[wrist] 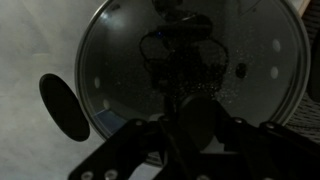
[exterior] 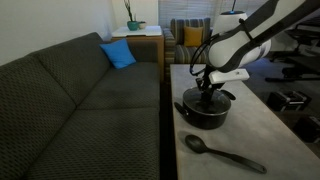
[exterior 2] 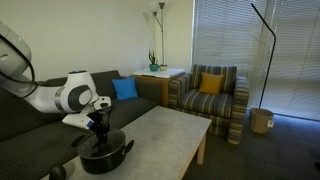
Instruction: Uncover the pot and cover it again
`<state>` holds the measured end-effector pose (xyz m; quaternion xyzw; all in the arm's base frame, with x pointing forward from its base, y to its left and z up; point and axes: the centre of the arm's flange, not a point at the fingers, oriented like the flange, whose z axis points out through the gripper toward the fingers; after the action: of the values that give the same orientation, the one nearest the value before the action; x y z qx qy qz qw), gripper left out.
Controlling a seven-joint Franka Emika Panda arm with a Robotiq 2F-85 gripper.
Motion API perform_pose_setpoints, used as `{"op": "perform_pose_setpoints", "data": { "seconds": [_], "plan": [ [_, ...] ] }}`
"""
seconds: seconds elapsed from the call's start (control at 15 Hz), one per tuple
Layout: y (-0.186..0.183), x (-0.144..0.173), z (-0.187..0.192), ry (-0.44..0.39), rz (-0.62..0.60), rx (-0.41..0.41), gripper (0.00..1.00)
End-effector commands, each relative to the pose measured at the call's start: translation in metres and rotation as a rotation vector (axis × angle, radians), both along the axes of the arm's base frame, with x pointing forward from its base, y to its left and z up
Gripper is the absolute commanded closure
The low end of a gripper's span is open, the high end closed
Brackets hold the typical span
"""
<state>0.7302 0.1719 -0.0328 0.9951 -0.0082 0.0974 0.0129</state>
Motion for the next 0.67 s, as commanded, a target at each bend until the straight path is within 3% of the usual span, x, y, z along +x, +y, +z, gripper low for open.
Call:
{"op": "perform_pose_setpoints", "data": {
  "seconds": [0.0,0.33,0.6],
  "plan": [
    [0.003,-0.011,-0.03,0.066,0.022,0.027,0.86],
    [0.009,-0.017,-0.002,0.002,0.016,-0.02,0.86],
    [0.019,-0.017,0.02,-0.005,0.033,-0.063,0.86]
  ]
}}
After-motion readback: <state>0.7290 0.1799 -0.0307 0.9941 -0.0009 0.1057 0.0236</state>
